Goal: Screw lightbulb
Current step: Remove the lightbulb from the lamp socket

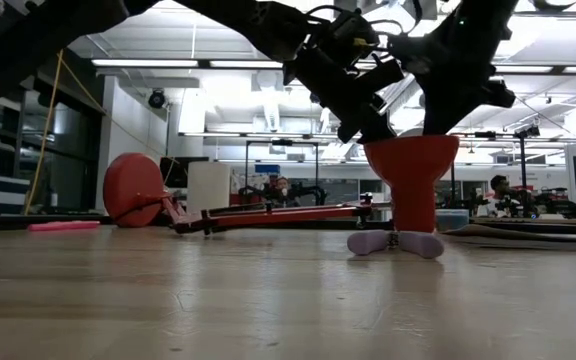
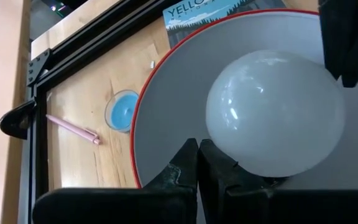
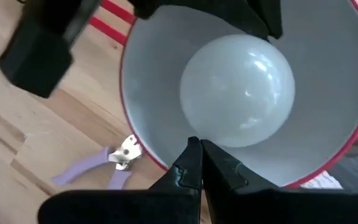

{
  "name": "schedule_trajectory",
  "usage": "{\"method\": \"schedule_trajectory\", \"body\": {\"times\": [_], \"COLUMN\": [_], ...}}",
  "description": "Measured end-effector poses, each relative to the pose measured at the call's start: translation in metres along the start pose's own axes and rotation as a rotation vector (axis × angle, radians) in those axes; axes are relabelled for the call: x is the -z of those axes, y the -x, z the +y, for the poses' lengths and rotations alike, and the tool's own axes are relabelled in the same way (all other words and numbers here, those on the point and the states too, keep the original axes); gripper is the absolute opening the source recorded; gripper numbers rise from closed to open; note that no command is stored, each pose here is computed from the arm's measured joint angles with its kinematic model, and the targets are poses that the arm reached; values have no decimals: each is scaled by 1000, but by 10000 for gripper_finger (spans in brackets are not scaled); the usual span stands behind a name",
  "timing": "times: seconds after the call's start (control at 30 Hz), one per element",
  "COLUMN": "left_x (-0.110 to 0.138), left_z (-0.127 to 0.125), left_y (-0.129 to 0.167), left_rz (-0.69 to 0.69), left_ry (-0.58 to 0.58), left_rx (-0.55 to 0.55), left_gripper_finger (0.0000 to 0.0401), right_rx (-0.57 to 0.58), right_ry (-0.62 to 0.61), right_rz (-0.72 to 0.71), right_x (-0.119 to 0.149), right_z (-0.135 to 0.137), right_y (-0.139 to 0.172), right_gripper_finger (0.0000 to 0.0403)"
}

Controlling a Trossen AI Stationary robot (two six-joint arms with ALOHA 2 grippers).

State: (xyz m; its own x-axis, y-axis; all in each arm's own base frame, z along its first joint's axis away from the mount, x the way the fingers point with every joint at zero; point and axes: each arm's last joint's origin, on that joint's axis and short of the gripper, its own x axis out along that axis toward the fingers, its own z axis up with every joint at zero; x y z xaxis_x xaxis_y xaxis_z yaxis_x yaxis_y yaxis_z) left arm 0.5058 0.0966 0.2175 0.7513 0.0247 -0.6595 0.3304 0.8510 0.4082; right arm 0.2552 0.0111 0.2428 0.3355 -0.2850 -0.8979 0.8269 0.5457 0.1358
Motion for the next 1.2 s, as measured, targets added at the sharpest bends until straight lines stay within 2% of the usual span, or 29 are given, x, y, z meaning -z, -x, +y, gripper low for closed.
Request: {"method": "schedule_trajectory", "body": {"times": [0.13,0.4,0.57,0.73,0.9,1.03,1.2], "left_x": [0,1,3,1,0,-3,-12], "left_z": [1,-2,-6,-11,-14,-14,-2], "left_y": [0,2,6,11,13,21,41], "left_rz": [1,29,73,75,44,52,7], "left_ry": [16,122,191,275,377,385,292], "left_rx": [-2,20,53,136,230,235,156], "left_gripper_finger": [0,0,0,0,0,0,0], "right_rx": [41,87,108,199,197,187,121], "right_ry": [-36,-49,6,48,79,108,63], "right_rz": [20,7,5,-45,-85,-126,-191], "right_x": [2,-2,-7,-17,-31,-37,-37], "right_z": [-4,-9,-18,-33,-45,-57,-72], "right_y": [-1,-2,2,5,10,22,48], "right_gripper_finger": [0,0,0,0,0,0,0]}}
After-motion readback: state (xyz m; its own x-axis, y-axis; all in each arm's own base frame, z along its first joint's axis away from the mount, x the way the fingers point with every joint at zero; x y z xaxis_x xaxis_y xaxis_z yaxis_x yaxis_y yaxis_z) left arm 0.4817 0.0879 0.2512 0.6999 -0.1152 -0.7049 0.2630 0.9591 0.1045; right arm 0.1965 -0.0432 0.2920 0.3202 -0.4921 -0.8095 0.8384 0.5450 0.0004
